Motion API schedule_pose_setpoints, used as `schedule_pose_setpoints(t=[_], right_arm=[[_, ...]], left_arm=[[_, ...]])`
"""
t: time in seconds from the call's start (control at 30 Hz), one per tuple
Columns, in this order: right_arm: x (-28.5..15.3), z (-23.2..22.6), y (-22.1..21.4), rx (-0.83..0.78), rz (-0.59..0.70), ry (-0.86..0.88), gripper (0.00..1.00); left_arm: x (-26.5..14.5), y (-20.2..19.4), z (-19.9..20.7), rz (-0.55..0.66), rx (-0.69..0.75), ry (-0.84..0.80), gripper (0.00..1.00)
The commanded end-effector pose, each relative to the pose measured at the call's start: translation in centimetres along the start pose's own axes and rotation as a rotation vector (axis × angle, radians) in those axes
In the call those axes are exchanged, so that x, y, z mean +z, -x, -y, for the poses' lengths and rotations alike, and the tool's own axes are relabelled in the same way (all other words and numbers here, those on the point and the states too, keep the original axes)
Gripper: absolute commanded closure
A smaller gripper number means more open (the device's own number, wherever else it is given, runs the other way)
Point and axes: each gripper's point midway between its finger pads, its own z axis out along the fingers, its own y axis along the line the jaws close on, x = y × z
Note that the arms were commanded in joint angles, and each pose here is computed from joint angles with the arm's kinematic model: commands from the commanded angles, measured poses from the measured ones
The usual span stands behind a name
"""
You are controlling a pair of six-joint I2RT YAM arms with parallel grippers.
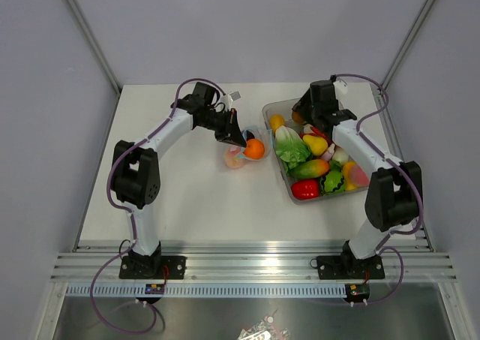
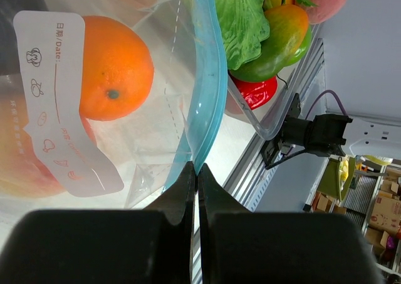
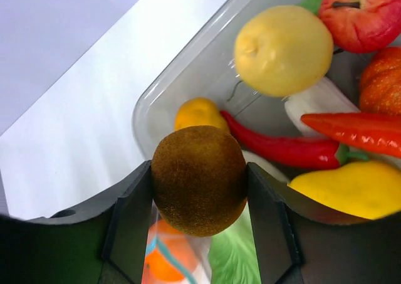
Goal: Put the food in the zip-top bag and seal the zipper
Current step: Pick up the fake fruit from the bin, then place the fake fruit in the zipper food storage bag.
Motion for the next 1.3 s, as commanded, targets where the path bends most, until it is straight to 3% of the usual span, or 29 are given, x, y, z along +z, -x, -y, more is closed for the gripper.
schedule_pose_setpoints(t=[0.0,0.13,0.27,0.5,0.77,0.9,1.03,1.13,1.27], right_arm=[[-3.8,-3.0,-0.8,-0.077,-0.001,0.119,0.59],[-8.1,-7.3,-4.4,-0.166,-0.073,0.293,0.57],[-9.4,-8.4,-7.8,-0.188,-0.138,0.343,0.57],[-8.8,-9.7,-11.0,-0.176,-0.198,0.364,0.55],[-5.8,-11.8,-11.8,-0.153,-0.222,0.352,0.52],[-5.4,-13.5,-12.2,-0.133,-0.251,0.392,0.38],[-5.8,-14.2,-11.8,-0.127,-0.258,0.408,0.15],[-6.1,-13.8,-11.5,-0.135,-0.246,0.395,0.09],[-6.9,-12.9,-10.9,-0.151,-0.229,0.373,0.16]], left_arm=[[-1.4,2.0,1.8,0.072,0.061,-0.011,1.00],[-1.5,1.8,1.9,0.072,0.059,-0.018,1.00],[-1.5,1.4,2.1,0.069,0.046,-0.034,1.00],[-1.7,1.5,3.3,0.078,0.032,-0.084,1.00],[-2.5,1.4,4.3,0.089,0.049,-0.092,1.00],[-2.4,1.4,4.2,0.087,0.045,-0.092,1.00],[-2.5,1.5,4.3,0.089,0.046,-0.096,1.00],[-2.6,1.5,4.3,0.090,0.048,-0.097,1.00],[-2.8,1.7,4.4,0.098,0.050,-0.100,1.00]])
